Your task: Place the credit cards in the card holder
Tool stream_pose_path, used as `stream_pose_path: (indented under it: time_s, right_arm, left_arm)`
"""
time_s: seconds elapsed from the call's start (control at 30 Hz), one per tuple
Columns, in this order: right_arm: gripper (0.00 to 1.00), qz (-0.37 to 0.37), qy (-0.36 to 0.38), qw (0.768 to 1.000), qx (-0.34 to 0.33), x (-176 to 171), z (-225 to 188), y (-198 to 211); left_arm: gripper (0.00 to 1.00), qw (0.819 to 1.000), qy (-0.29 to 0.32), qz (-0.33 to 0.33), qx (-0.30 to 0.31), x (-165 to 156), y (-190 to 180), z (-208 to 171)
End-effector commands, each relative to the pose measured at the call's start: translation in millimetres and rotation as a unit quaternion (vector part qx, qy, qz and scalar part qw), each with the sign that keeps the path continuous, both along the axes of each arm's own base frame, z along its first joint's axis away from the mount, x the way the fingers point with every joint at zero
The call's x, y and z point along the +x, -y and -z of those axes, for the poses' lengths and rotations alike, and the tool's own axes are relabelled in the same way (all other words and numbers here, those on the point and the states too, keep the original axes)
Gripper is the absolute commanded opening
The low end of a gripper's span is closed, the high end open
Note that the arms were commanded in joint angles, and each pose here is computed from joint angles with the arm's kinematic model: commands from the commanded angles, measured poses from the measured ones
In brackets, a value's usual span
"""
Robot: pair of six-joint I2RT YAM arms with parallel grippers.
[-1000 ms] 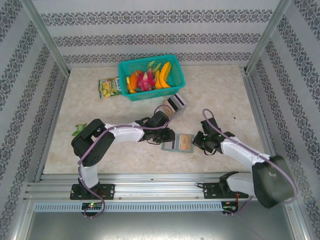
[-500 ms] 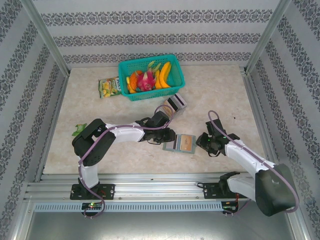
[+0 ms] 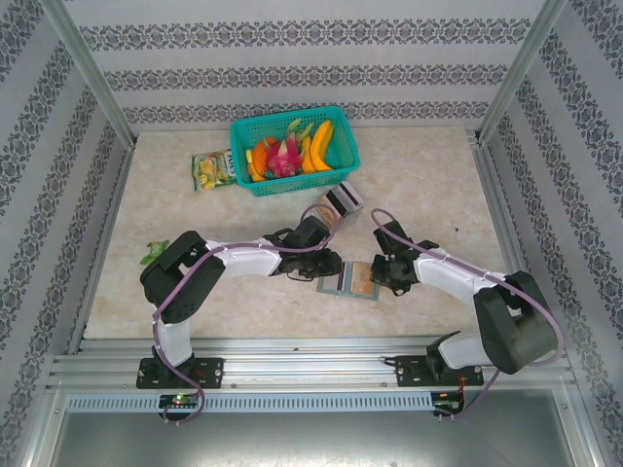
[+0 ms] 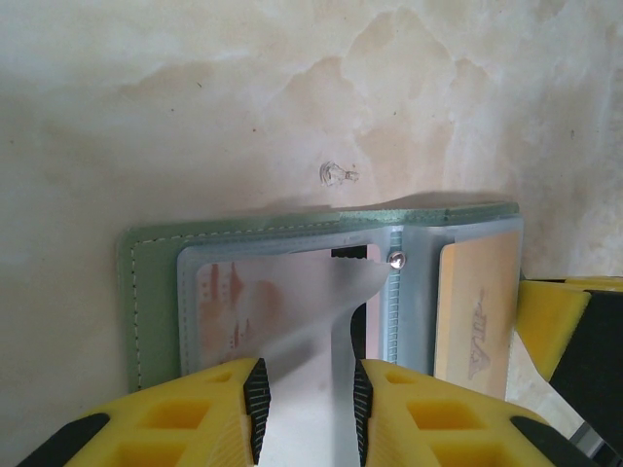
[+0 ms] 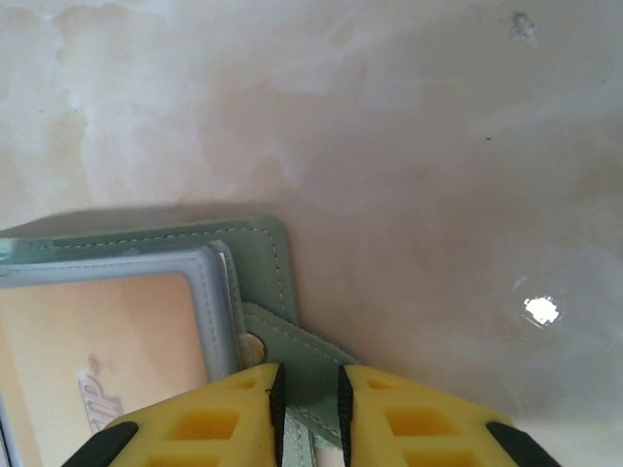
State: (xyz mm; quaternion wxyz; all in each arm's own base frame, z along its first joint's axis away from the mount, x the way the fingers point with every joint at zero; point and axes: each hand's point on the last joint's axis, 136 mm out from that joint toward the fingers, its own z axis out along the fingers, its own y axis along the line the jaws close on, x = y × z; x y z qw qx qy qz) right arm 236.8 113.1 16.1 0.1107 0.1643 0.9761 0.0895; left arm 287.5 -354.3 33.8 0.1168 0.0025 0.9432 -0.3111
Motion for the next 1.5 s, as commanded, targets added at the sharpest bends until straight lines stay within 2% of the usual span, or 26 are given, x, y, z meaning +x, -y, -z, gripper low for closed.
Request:
stream_pose_path:
  time_s: [0.0,0.07,0.3,0.53,0.73,0.93,1.03,1.2,1.27,1.37,1.47]
  right_arm:
    - [0.25,0.007,-0.021,0.999,-0.028,-9,9,9]
    - [0.28,0.019,-0.020,0.999,-0.026,-9,9,11]
    - [0.27,0.030,-0.037,0.998,-0.033,-9,14,11]
    - [0.05,0.027,-0.038,0.997,-0.059,-5,13,11]
    - [0.02,0.067,0.001,0.997,-0.038,0,-6,25]
    - [0.03,0.109,0.020,0.994,-0.013,-5,-11,45]
    - [0.22,0.065,0.025,0.997,0.018,-2,-17,26]
    - [0.25,0.024,0.006,0.998,0.055,-5,-11,-6]
    - [0.25,0.018,0.008,0.999,0.039,-6,-12,-10]
    - [0.18,0.013,0.012,0.999,0.028,-7,-17,-13]
    - [0.07,0.004,0.016,0.999,0.045,-6,-16,-23]
  left_arm:
    - [0.34,0.995,-0.058,-0.012,0.084,-23,-33,48]
    - [0.34,0.995,-0.057,-0.011,0.086,-23,-34,48]
    - [0.34,0.995,-0.057,-0.011,0.085,-24,-35,49]
    - [0.34,0.995,-0.056,-0.012,0.087,-23,-35,48]
    - [0.34,0.994,-0.059,-0.012,0.090,-24,-38,51]
    - [0.34,0.994,-0.059,-0.014,0.088,-23,-37,52]
    - [0.34,0.994,-0.059,-0.012,0.089,-23,-37,51]
    - [0.34,0.994,-0.058,-0.010,0.088,-22,-35,50]
    - [0.34,0.994,-0.058,-0.009,0.089,-22,-35,50]
    - [0.34,0.994,-0.059,-0.011,0.090,-23,-37,50]
    - [0.34,0.994,-0.059,-0.009,0.089,-23,-36,50]
